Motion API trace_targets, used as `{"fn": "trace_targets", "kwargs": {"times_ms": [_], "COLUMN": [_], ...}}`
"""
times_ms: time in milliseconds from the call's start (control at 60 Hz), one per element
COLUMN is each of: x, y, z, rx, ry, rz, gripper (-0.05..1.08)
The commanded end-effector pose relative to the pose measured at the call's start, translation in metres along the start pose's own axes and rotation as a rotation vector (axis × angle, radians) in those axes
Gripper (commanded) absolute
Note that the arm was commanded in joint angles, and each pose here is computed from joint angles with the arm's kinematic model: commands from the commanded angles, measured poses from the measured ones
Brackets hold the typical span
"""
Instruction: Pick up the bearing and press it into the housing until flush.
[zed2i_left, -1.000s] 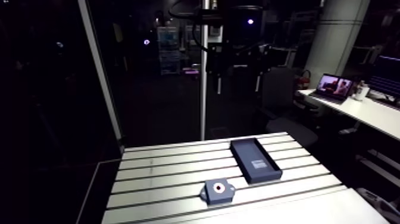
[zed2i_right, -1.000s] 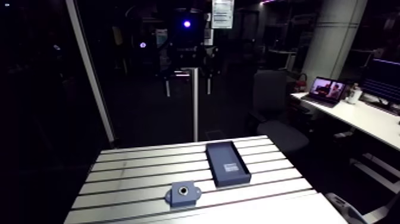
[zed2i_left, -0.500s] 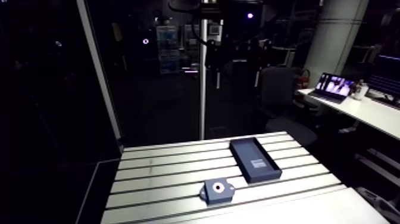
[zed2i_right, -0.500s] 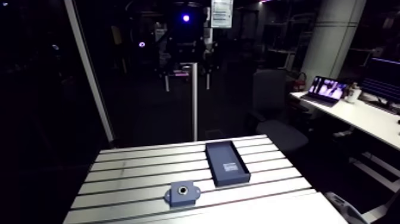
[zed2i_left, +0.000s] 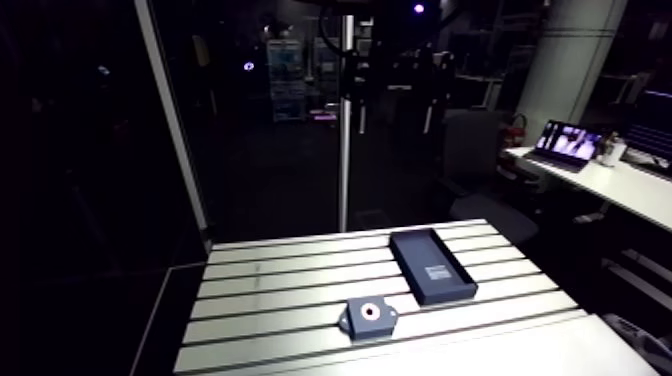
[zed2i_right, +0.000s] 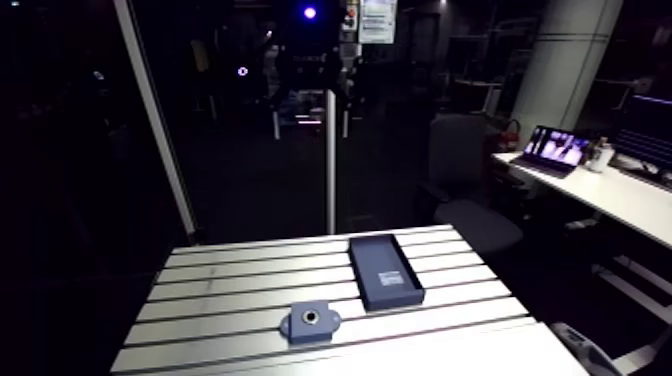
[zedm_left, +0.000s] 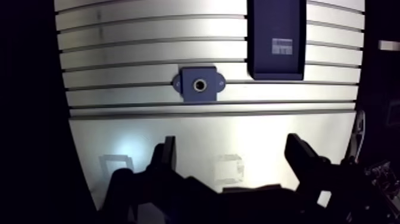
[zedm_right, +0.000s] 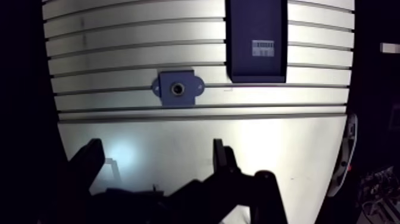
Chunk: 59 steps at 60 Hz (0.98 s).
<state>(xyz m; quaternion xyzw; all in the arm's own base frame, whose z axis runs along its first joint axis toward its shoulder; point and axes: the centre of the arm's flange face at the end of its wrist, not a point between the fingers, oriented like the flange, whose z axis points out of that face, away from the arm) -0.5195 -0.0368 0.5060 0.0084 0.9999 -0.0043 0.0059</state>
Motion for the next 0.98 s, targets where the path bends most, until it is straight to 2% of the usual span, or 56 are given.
{"fn": "trace_targets", "kwargs": {"times_ms": [17,983], "x": [-0.001,0.003], "y": [-0.012,-0.023], "z": [0.004,0.025], "rx": [0.003,0.011], "ry": [-0.007,-0.046], "rz": [-0.015,-0.031], "gripper": [0.01,0.01]}}
